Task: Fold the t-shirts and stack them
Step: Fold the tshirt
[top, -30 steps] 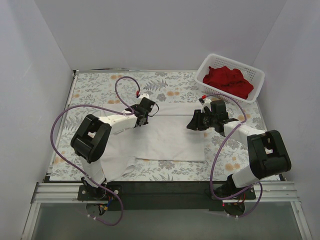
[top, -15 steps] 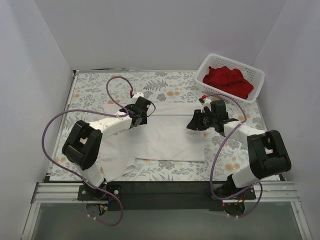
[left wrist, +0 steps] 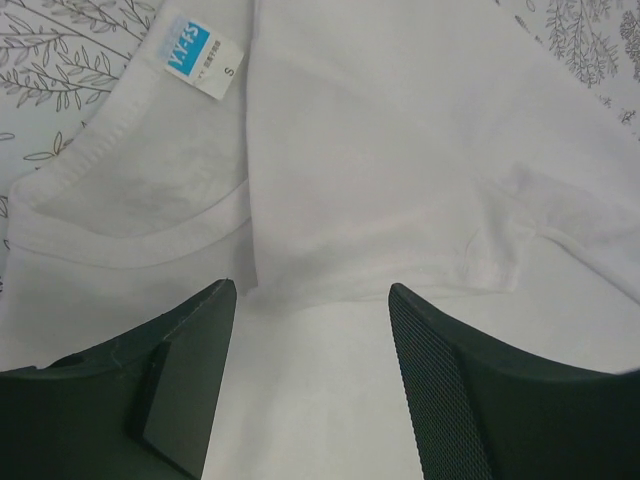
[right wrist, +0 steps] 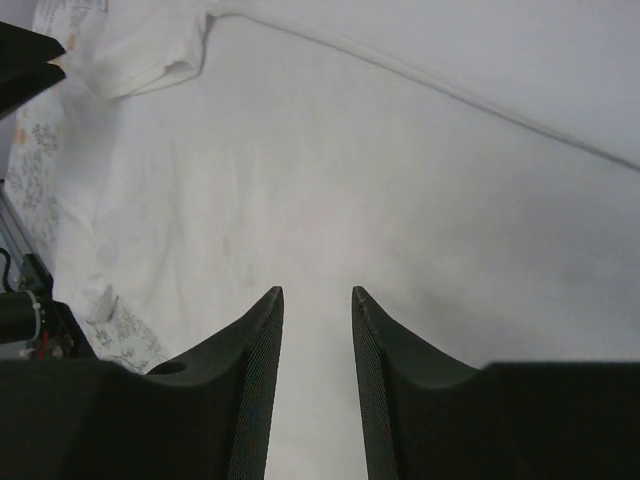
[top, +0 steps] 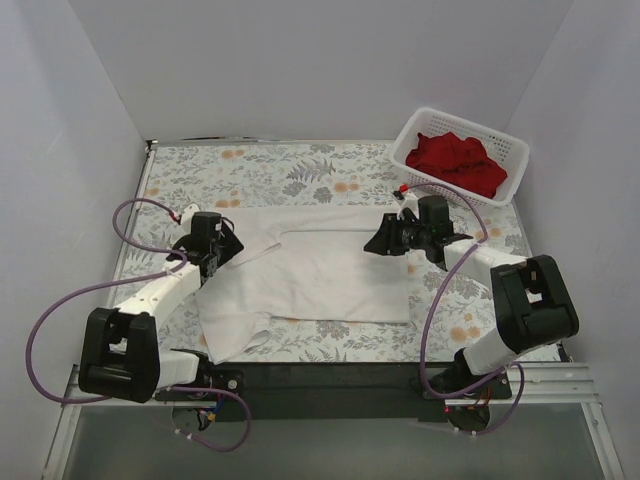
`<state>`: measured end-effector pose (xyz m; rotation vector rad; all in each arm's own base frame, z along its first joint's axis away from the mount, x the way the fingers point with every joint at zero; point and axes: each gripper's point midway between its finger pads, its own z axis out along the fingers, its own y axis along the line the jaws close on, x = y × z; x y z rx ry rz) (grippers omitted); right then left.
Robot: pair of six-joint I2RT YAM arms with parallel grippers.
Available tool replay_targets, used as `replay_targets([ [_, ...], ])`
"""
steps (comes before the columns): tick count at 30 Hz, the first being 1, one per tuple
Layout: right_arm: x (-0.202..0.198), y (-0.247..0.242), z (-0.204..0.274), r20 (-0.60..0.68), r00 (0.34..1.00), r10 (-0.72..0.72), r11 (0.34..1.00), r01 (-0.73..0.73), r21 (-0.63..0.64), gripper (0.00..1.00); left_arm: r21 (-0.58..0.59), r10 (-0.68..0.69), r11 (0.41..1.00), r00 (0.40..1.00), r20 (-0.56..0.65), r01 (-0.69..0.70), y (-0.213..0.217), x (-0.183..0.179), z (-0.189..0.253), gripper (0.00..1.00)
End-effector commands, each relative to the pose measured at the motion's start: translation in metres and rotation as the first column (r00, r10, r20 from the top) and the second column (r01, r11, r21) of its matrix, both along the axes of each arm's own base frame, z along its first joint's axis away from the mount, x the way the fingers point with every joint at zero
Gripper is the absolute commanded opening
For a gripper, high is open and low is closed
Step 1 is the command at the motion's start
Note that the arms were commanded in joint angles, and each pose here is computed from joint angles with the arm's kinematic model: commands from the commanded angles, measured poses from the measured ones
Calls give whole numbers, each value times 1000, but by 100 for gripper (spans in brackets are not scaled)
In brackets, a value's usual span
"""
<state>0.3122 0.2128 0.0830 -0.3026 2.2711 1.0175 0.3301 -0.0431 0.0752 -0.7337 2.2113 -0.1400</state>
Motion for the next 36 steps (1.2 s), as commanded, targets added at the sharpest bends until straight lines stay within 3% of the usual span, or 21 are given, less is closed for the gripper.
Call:
replay_targets([
  [1,16,47,39,75,993,97,983,-107,152,41,-99,-21,995,997,69,28,-9,8,8,61],
  [8,14,138,65,101,963,249,927,-267,263,40,-125,-5,992,1000,27,8,-3,9,-10,59],
  [20,29,238,61,67,938,339,854,-337,397,39,-139,-2,990,1000,0,2,0,12,-22,60],
  [27,36,266,38,20,937,348,846,-323,424,39,-154,2,988,1000,-21,-5,-2,9,-27,61],
  [36,43,264,-21,-115,954,276,897,-213,388,38,-153,-5,988,999,-32,0,-2,7,-31,64],
])
